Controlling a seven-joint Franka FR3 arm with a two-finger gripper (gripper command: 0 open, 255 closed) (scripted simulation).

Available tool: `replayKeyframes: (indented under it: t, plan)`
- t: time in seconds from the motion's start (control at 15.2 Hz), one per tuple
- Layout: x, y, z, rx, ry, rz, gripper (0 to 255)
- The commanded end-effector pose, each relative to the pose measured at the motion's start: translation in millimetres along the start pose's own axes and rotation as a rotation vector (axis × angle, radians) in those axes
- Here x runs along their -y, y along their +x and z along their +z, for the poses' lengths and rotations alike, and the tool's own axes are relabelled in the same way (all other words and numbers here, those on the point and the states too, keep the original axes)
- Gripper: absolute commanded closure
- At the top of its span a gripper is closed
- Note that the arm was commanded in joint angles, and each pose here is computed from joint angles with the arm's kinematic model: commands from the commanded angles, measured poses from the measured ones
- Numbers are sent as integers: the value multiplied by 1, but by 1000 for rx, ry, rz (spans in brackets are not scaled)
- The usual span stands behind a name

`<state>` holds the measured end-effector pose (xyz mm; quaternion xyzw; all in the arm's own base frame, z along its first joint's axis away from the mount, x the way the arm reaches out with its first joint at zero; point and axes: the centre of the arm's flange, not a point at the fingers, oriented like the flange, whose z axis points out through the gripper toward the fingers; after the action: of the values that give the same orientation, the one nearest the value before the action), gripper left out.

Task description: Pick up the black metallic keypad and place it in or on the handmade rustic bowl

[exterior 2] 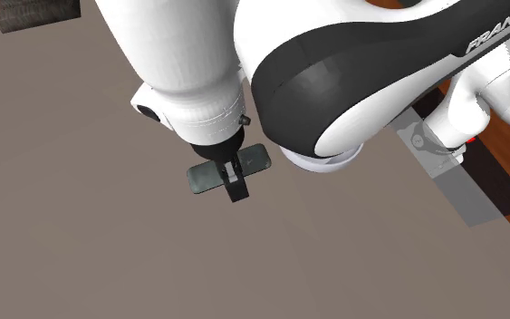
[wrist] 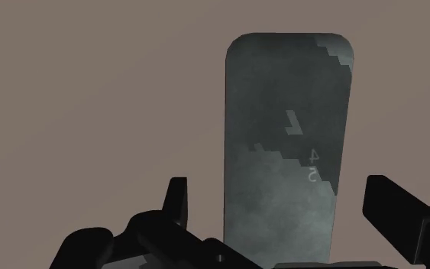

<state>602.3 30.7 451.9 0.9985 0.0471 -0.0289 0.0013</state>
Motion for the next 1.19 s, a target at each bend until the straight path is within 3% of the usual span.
replayKeyframes:
  t: [0.0, 0.07, 0.13, 0.73, 1.12]
  plan:
    - [0, 0, 0, 0, 0, 0, 0]
    - [0, 0, 0, 0, 0, 0, 0]
    - [0, 0, 0, 0, 0, 0, 255]
    - [0, 0, 0, 0, 0, 0, 255]
    - [0, -2, -32, 0, 0, 0, 255]
